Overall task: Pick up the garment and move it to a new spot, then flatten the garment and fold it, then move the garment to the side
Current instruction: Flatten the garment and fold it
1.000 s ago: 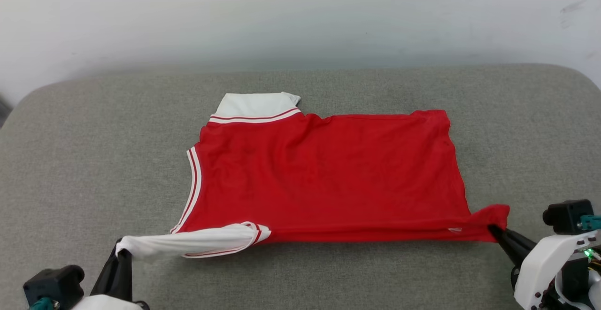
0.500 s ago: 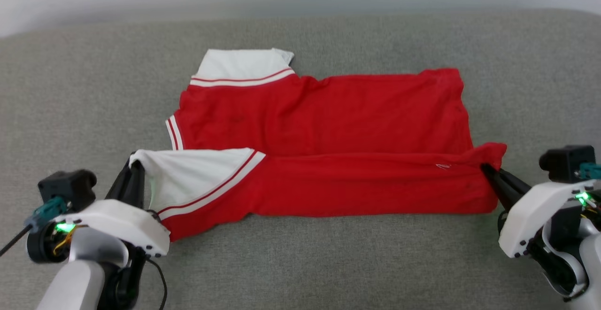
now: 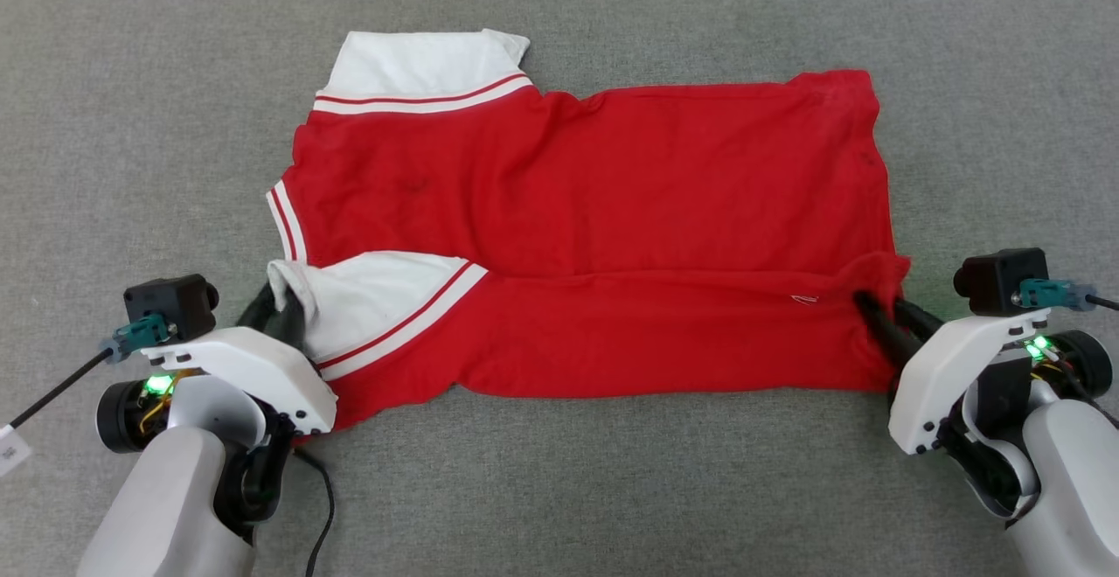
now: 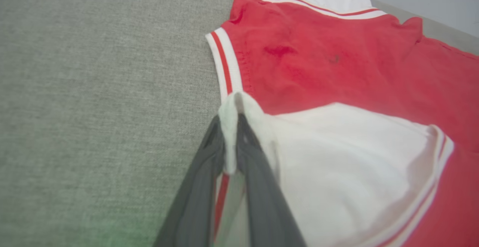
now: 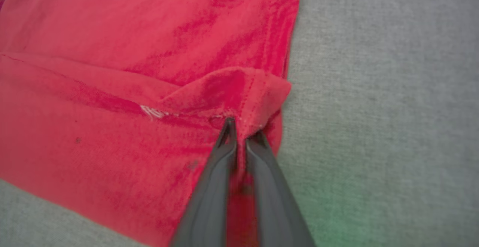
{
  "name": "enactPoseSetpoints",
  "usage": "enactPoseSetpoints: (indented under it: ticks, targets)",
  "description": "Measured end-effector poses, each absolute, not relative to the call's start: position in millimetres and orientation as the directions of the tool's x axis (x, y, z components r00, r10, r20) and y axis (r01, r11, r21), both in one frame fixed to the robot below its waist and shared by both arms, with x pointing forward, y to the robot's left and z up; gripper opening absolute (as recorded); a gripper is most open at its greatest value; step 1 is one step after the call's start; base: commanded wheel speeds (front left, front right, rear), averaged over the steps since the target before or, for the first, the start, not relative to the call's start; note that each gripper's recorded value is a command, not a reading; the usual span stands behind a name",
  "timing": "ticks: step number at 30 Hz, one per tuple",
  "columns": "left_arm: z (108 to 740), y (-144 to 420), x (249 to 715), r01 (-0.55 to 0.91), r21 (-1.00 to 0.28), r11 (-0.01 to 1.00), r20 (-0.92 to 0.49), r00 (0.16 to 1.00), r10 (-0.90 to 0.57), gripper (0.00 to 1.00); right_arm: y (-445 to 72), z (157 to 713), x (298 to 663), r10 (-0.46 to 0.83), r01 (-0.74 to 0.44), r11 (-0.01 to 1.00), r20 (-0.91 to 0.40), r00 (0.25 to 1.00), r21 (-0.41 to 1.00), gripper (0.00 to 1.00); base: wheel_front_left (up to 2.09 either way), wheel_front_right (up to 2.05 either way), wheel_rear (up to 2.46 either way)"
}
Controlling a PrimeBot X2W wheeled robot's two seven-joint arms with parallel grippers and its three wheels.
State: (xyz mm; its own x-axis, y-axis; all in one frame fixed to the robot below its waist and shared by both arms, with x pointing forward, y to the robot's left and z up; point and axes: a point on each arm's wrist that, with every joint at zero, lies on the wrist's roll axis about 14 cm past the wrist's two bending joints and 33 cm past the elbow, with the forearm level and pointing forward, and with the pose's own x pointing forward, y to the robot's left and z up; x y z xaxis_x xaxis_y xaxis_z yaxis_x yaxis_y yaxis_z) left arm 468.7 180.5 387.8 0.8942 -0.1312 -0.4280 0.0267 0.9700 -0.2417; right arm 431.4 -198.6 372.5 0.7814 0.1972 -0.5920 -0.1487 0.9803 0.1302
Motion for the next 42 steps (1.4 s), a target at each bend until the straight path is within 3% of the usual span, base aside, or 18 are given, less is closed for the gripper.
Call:
enactPoseSetpoints:
  ticks: [7, 15, 22, 27, 32, 42]
  targets:
    - [401.0, 189.8, 476.0, 0.011, -0.246, 0.969, -0.375, 0.921, -0.106, 1.0, -191.6, 396.3, 438.9, 0.218, -0.176, 0.975, -0.472, 0.854, 0.133, 1.0, 0.0, 0.0, 0.0]
    - [444.8, 206.1, 470.5, 0.039, -0.198, 0.979, -0.308, 0.946, -0.1, 1.0, -198.3, 470.0, 436.7, 0.209, -0.196, 0.976, -0.171, 0.963, 0.092, 1.0, 0.0, 0.0, 0.0]
    - [473.2, 213.5, 452.2, 0.106, -0.12, 0.987, -0.402, 0.904, -0.146, 1.0, -209.7, 526.2, 415.3, 0.166, -0.167, 0.985, 0.014, 0.986, 0.051, 1.0, 0.0, 0.0, 0.0]
    - [469.4, 211.0, 434.4, 0.161, -0.105, 0.981, -0.539, 0.82, -0.192, 1.0, -214.3, 548.9, 399.6, 0.132, -0.135, 0.99, 0.072, 0.989, 0.034, 1.0, 0.0, 0.0, 0.0]
    - [441.6, 200.2, 408.2, 0.185, -0.149, 0.971, -0.7, 0.674, -0.236, 1.0, -214.9, 556.5, 390.3, 0.101, -0.105, 0.994, 0.092, 0.991, 0.042, 1.0, 0.0, 0.0, 0.0]
    - [382.8, 181.1, 391.4, 0.128, -0.258, 0.957, -0.833, 0.472, -0.288, 1.0, -222.8, 539.6, 394.1, 0.051, -0.054, 0.997, 0.046, 0.998, 0.06, 1.0, 0.0, 0.0, 0.0]
